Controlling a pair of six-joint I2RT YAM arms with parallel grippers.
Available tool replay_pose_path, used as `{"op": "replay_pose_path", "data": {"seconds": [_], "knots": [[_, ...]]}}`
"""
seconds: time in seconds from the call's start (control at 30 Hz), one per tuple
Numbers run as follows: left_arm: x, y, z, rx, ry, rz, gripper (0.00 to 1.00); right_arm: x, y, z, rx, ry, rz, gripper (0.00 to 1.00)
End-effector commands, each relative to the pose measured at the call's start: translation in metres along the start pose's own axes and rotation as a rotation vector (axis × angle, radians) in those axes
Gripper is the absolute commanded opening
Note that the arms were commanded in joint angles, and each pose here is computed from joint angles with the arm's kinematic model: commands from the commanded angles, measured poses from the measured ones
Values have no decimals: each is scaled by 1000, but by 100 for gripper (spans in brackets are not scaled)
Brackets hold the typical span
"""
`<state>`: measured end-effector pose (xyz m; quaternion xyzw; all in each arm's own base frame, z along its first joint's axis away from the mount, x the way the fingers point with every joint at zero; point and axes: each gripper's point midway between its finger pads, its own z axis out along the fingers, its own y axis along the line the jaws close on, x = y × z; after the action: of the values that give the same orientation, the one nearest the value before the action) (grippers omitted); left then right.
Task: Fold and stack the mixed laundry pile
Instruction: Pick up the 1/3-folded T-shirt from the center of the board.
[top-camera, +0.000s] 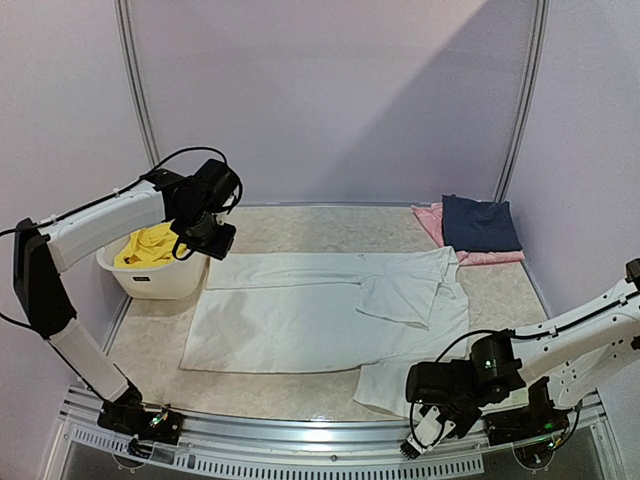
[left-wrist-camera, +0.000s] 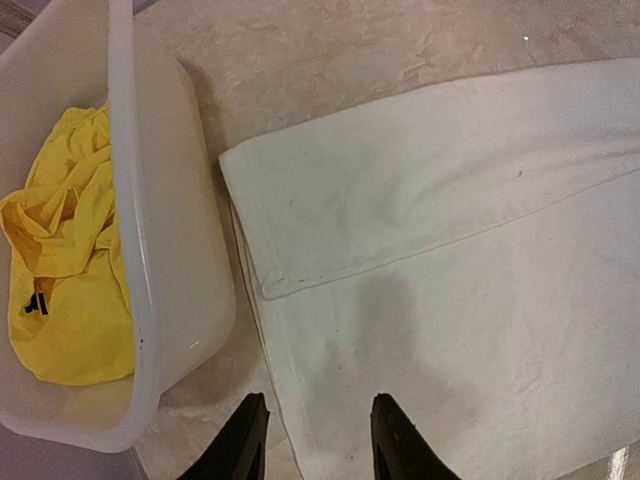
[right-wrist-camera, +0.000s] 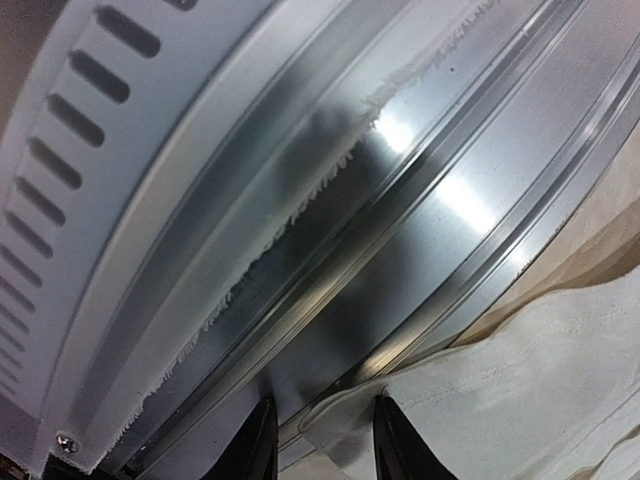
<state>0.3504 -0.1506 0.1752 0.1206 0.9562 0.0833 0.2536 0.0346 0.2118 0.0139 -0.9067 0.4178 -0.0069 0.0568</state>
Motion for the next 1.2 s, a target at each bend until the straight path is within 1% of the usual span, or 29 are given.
{"op": "replay_pose_path", "data": {"seconds": [0.0,0.07,0.1,0.13,0.2,0.23,0.33,0.43,0.53,0.7,0.87,1.03,1.1,1.17], "knots": [[4,5,-6,-16,1,5,37,6,-7,9,53,41,13,30],[6,6,-7,-19,8,5,37,9,-9,10,60,58,15,20],[9,6,-7,-18,18,6,37,10,-11,11,65,68,17,12],[13,6,-7,-19,31,8,37,10,-12,10,71,74,25,7],[25,6,-5,-16,70,6,37,10,-16,5,90,73,40,2],[32,4,-4,-8,86,4,37,9,-19,0,112,59,50,0],[57,-3,-2,12,129,-23,37,7,-28,-18,170,18,87,0],[93,-15,2,37,187,-40,37,14,-34,-26,166,-6,161,0],[125,-27,6,40,237,-75,37,20,-41,-35,196,-44,215,0],[172,-22,17,-21,317,-258,36,25,-50,-44,231,-68,259,0],[204,5,11,-126,325,-393,37,24,-51,-46,235,-78,264,0],[233,8,13,-66,307,-572,43,22,-51,-49,242,-94,265,0],[238,10,15,-32,284,-637,45,22,-51,-49,239,-96,265,0],[247,12,21,-20,295,-682,45,22,-51,-50,243,-101,264,0]]}}
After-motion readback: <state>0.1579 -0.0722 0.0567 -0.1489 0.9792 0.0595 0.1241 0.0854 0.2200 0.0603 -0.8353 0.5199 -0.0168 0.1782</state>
